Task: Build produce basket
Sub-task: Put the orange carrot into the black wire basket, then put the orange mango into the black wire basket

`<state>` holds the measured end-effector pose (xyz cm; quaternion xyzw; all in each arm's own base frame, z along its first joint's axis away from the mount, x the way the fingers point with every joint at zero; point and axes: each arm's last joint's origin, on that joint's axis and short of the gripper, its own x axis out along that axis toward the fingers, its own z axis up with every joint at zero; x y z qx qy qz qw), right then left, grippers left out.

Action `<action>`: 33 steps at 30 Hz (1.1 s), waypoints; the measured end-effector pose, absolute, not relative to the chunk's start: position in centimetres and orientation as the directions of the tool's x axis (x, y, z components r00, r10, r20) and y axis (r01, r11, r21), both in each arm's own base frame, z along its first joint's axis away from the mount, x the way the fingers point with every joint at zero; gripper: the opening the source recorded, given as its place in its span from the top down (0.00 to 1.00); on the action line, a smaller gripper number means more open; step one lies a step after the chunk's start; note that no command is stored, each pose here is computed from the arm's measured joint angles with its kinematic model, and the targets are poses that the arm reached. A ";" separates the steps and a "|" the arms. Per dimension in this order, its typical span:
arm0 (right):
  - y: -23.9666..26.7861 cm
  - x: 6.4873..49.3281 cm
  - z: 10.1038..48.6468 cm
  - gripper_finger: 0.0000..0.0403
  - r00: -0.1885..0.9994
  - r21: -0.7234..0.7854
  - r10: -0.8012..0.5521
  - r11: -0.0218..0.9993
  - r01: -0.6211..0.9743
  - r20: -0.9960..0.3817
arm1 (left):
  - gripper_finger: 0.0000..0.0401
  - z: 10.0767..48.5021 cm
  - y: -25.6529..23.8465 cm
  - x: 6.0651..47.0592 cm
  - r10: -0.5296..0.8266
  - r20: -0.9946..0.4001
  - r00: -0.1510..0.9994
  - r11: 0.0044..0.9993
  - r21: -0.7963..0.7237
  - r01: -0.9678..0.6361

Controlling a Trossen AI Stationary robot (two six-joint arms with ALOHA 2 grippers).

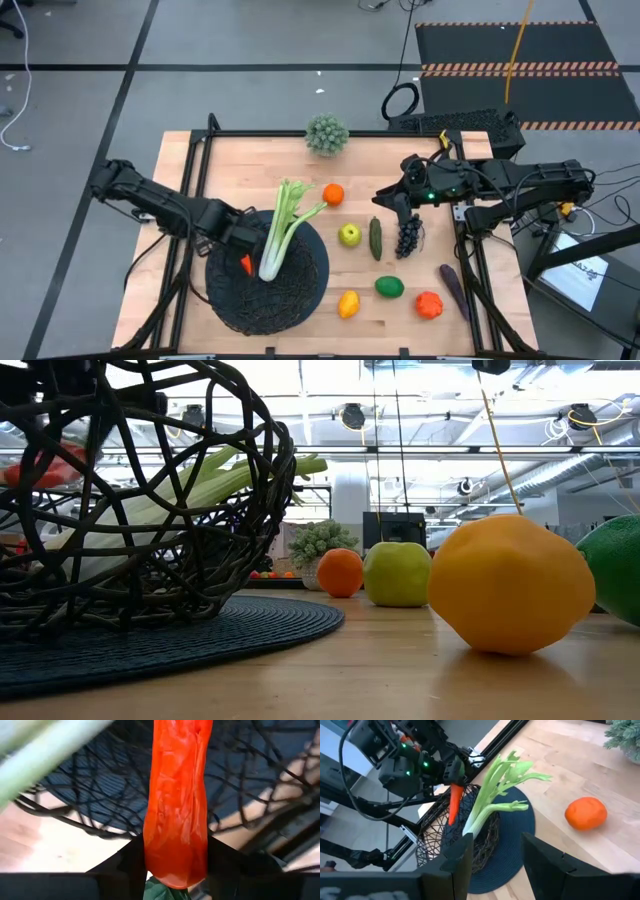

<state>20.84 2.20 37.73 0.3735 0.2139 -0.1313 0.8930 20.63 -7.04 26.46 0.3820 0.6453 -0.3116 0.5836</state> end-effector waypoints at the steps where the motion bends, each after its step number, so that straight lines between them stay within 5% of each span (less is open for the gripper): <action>1: 2.2 20.8 37.7 0.62 0.874 0.611 -0.075 0.686 0.394 -0.480 | 0.60 26.3 -7.0 20.8 0.137 -0.990 -0.019 0.516 0.054 0.855; 9: 2.2 20.8 37.7 0.62 0.874 0.608 -0.074 0.690 0.392 -0.480 | 0.59 25.6 -7.1 21.7 0.201 -0.980 0.001 0.534 0.111 0.838; 23: 2.5 20.8 37.7 0.62 0.872 0.613 -0.055 0.689 0.386 -0.487 | 0.31 26.2 -6.9 21.9 0.306 -0.951 0.045 0.568 0.220 0.793; 33: 3.5 20.5 37.5 0.62 0.861 0.635 -0.012 0.670 0.384 -0.508 | 0.41 31.0 -6.5 21.9 0.382 -0.920 0.092 0.771 0.372 0.516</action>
